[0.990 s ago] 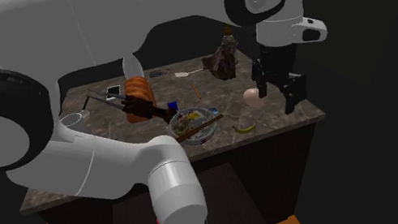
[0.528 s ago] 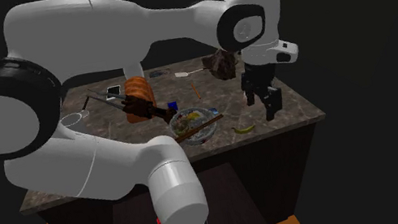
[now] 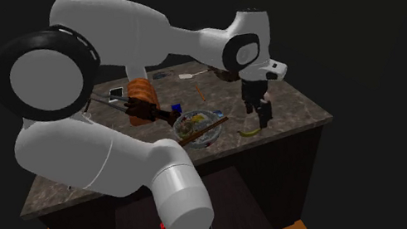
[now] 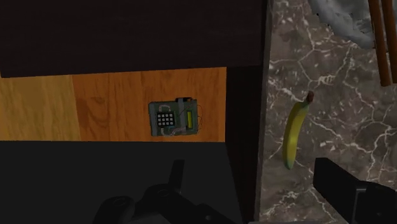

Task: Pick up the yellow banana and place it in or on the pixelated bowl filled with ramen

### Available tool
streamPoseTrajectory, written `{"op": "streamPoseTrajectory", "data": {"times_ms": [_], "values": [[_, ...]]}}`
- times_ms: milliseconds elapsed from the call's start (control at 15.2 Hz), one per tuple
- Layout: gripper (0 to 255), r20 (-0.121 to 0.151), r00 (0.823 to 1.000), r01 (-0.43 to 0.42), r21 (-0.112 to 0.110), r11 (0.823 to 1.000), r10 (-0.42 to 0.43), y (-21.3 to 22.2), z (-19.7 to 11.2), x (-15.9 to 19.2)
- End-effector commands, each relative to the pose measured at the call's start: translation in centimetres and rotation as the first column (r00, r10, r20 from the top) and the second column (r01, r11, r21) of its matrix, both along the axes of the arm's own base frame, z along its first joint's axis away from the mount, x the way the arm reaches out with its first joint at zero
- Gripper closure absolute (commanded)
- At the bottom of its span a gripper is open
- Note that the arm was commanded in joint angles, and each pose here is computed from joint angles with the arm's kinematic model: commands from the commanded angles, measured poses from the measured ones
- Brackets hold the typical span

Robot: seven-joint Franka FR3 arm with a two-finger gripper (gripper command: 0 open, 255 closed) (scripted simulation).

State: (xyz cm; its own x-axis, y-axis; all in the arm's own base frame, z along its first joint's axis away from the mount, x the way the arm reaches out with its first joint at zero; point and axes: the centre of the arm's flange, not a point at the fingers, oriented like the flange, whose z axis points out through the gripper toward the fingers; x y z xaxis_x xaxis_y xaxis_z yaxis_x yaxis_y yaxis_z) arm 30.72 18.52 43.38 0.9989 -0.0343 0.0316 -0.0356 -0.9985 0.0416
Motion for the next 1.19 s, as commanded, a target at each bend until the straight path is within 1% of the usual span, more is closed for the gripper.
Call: {"op": "streamPoseTrajectory", "data": {"times_ms": [0, 462, 528, 990, 1122], "values": [[0, 0.002, 1.000, 0.026, 0.000, 1.000, -0.026, 1.8, -1.9, 0.0], [0, 0.006, 0.994, 0.111, -0.002, 0.994, -0.110, 8.2, -8.6, 1.4], [0, 0.006, 0.993, 0.117, -0.002, 0.993, -0.117, 8.7, -9.1, 1.6], [0, 0.006, 0.993, 0.117, -0.002, 0.993, -0.117, 8.5, -12.8, 1.7], [0, 0.006, 0.993, 0.117, -0.002, 0.993, -0.117, 8.5, -13.1, 1.7]]}}
